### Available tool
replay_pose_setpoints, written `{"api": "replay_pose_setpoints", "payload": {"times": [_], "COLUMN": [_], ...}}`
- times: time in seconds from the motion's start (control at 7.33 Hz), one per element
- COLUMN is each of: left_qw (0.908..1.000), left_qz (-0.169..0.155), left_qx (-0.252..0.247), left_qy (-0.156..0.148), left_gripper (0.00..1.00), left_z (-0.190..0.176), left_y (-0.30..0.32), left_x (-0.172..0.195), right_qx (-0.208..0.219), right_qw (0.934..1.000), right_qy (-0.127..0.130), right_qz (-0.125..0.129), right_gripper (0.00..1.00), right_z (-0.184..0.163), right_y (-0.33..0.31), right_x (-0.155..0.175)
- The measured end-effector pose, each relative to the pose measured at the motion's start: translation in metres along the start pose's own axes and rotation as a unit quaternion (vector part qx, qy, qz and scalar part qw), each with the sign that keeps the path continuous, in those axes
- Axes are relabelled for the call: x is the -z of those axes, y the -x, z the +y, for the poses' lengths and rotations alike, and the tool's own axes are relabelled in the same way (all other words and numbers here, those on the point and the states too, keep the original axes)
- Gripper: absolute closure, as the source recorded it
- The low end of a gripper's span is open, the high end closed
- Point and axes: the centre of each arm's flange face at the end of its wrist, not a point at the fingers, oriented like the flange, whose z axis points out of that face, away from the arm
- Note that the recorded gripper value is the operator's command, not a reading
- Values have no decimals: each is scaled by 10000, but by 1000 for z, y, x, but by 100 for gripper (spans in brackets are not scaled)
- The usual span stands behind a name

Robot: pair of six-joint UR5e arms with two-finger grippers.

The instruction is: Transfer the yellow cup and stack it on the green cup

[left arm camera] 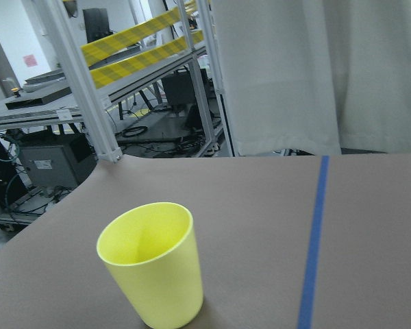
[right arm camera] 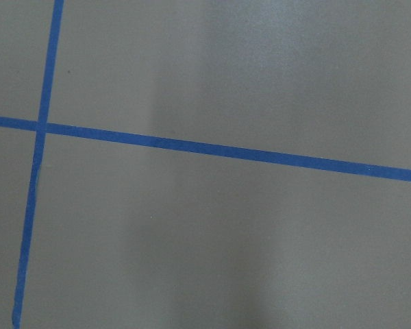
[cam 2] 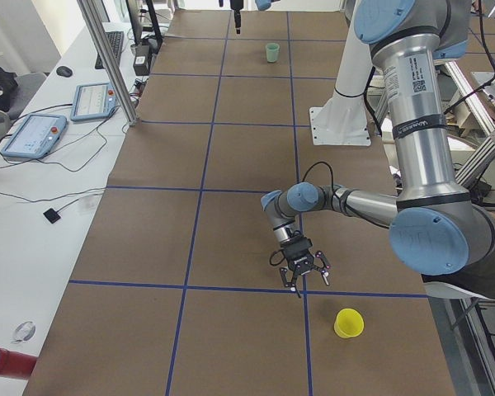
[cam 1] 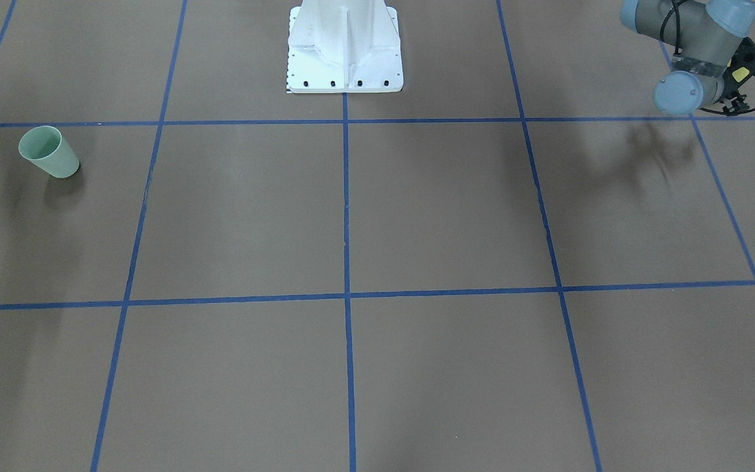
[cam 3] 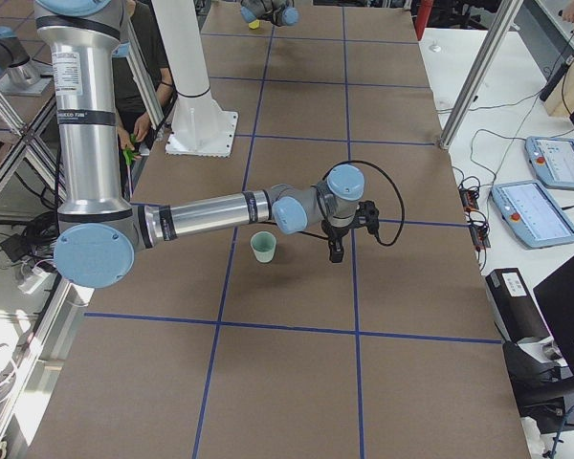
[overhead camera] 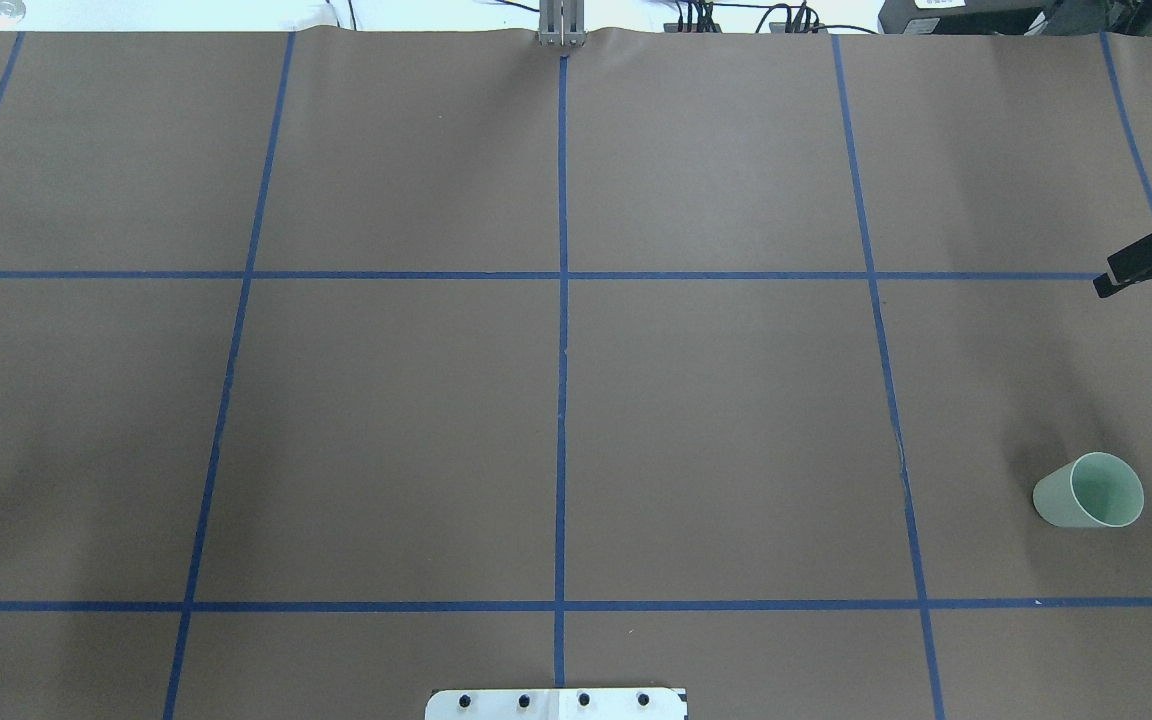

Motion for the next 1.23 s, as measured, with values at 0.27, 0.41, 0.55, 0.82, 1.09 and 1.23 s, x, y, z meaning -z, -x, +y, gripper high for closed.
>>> {"api": "replay_pose_setpoints", "payload": {"times": [0.27,0.41,0.55,0.82,1.09,1.23], "left_qw": [9988,9982,9977,9971,9965,9964], "left_qz": [-202,-215,-202,-191,-203,-204], "left_qx": [371,471,529,554,555,549], "left_qy": [-235,-314,-381,-490,-597,-619], "left_gripper": [1,1,1,1,2,3], "left_z": [15,22,29,36,37,37], "left_y": [11,13,13,10,7,6], "left_x": [-24,-35,-49,-71,-86,-92], "right_qx": [22,23,22,26,37,34], "right_qw": [10000,10000,10000,10000,10000,10000], "right_qy": [17,19,22,33,48,55], "right_qz": [11,13,15,15,15,15], "right_gripper": [0,0,0,0,0,0], "right_z": [0,0,0,0,1,1], "right_y": [2,3,2,3,4,5], "right_x": [-2,-3,-3,-4,-6,-7]}}
